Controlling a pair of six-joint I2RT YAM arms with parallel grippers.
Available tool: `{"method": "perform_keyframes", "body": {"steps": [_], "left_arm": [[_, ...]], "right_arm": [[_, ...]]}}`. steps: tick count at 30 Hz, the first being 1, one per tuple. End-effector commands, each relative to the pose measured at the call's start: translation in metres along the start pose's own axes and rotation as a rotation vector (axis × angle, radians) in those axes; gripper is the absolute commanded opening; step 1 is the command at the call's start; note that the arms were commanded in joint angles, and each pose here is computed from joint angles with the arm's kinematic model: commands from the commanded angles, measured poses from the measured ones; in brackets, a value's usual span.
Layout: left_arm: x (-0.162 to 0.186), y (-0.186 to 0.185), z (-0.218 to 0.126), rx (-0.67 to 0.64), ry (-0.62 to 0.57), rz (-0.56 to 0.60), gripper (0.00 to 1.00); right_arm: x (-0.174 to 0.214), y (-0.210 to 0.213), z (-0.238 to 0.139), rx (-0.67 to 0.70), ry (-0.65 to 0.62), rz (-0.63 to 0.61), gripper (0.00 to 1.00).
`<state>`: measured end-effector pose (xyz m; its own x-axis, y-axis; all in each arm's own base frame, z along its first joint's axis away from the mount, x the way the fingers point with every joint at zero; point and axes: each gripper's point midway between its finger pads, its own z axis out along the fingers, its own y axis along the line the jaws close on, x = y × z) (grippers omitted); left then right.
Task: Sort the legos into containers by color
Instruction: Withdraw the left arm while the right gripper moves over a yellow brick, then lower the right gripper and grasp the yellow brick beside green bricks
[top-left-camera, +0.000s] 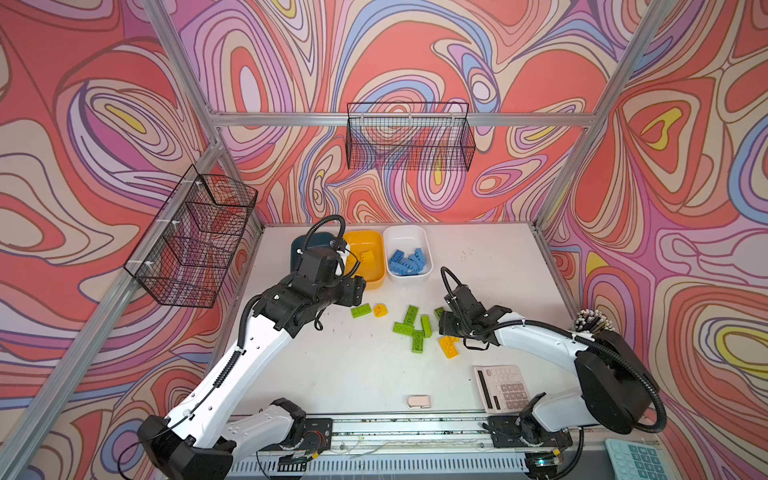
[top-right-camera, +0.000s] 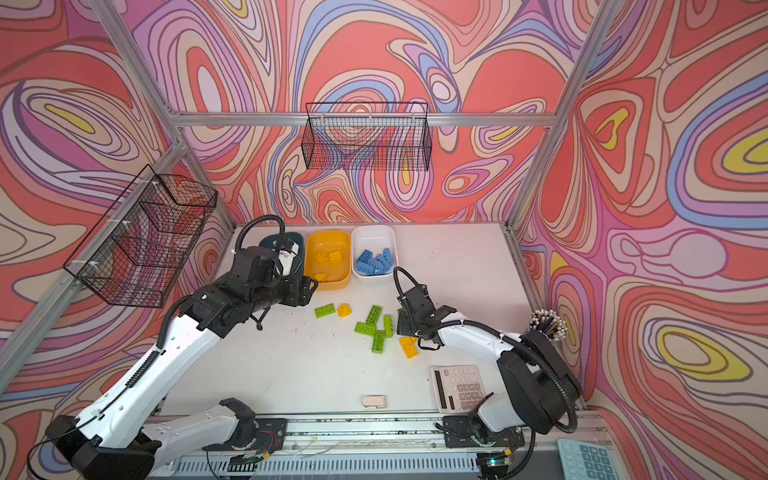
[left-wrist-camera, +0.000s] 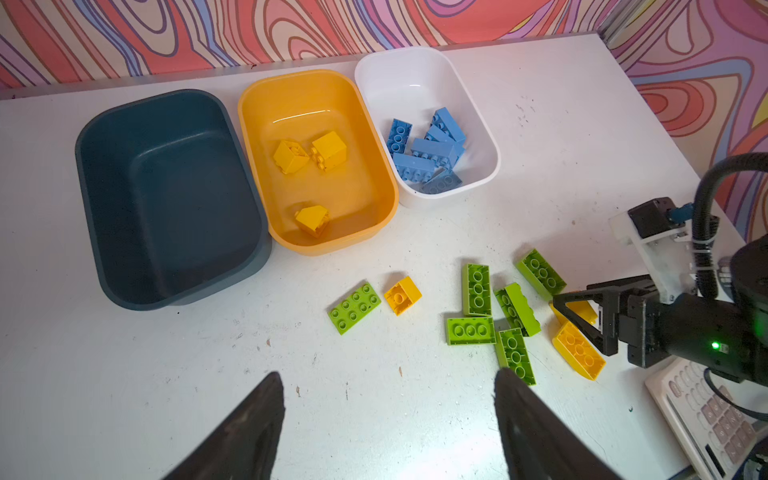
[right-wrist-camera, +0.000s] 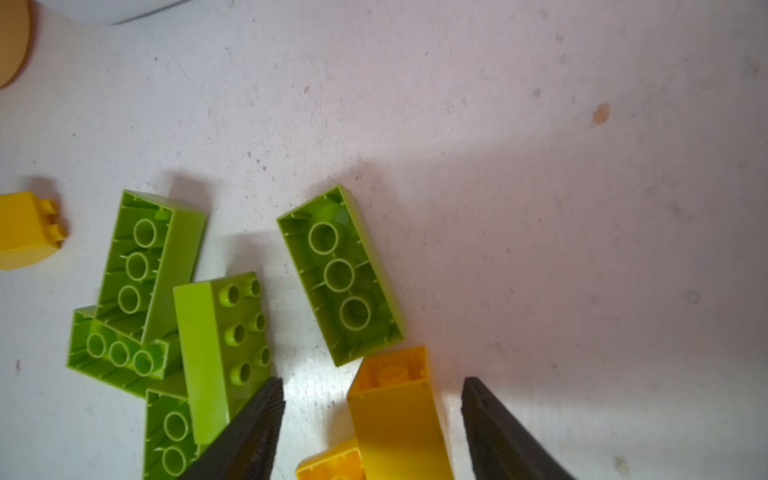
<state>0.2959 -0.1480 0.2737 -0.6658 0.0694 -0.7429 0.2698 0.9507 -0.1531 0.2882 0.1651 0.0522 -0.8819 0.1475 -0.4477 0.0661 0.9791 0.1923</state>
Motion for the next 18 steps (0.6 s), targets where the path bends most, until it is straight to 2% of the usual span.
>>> {"method": "perform_keyframes", "body": {"steps": [1,6,11,18], "left_arm": [[0.004,0.002,-0.003,-0.013,0.015,0.024,0.79],[0.006,0.002,0.0,-0.018,0.025,0.024,0.79],[0.006,0.003,0.002,-0.025,0.028,0.027,0.79],[0.007,0.003,0.004,-0.026,0.038,0.027,0.79]], "right_arm": [[-0.002,-0.014,0.002,0.072,-0.015,-0.031,0.64],[0.001,-0.016,0.007,0.084,-0.004,-0.075,0.55],[0.012,-0.019,0.02,0.091,0.034,-0.087,0.52],[0.011,-0.022,0.023,0.114,0.03,-0.102,0.38]]}}
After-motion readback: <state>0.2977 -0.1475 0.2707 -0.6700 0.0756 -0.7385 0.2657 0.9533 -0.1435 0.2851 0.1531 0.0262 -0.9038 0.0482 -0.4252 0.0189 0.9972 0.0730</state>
